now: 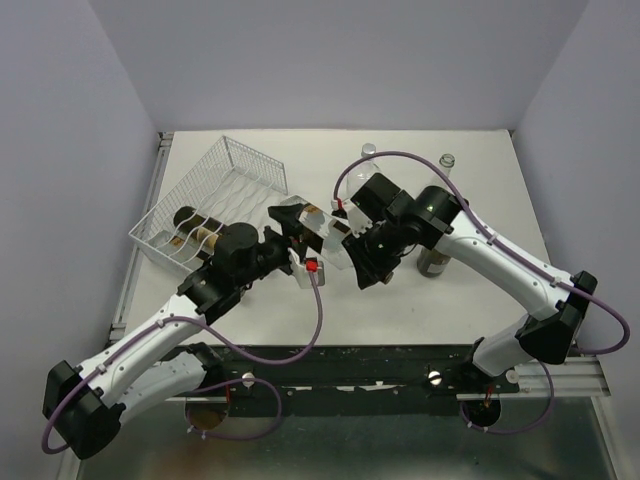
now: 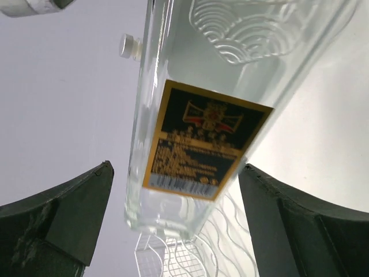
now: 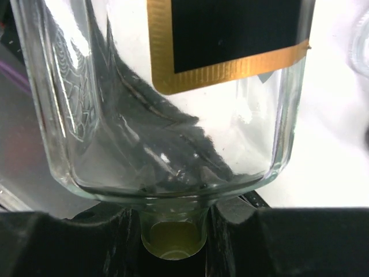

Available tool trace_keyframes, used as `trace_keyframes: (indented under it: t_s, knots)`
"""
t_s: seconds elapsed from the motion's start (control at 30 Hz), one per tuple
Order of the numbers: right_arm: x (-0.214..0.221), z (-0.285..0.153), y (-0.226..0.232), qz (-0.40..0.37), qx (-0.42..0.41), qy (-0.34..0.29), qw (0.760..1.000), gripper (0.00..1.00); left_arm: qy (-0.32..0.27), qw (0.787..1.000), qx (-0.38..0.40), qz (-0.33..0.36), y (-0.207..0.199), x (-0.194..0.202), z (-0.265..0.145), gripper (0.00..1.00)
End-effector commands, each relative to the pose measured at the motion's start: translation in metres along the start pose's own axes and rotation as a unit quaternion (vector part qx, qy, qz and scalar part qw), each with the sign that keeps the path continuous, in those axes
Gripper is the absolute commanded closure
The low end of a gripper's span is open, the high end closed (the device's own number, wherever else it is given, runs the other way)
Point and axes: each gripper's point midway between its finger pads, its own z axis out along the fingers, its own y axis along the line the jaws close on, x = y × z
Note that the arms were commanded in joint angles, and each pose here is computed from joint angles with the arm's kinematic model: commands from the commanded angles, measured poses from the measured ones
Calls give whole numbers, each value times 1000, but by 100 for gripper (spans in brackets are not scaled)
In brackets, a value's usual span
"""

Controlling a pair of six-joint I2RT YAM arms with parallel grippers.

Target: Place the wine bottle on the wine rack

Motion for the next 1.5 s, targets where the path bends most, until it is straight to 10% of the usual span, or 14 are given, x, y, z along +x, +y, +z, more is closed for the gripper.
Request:
trace_keyframes:
  t_s: [0.0, 0.4, 0.83, 1.47]
  knots:
    - [-47, -26, -8, -3, 41, -131, 991, 99, -37, 999, -19, -18, 0, -14, -8, 1]
    - [-55, 3, -13, 22, 45, -133, 990, 99, -54, 988, -86, -115, 38, -34, -41, 1]
    - [-74, 78, -9, 6, 41, -117, 992, 99, -78, 914, -288, -275, 164, -64, -124, 1]
    - [-103, 144, 1, -7, 43, -96, 994, 100, -104, 919, -254, -284, 153, -77, -124, 1]
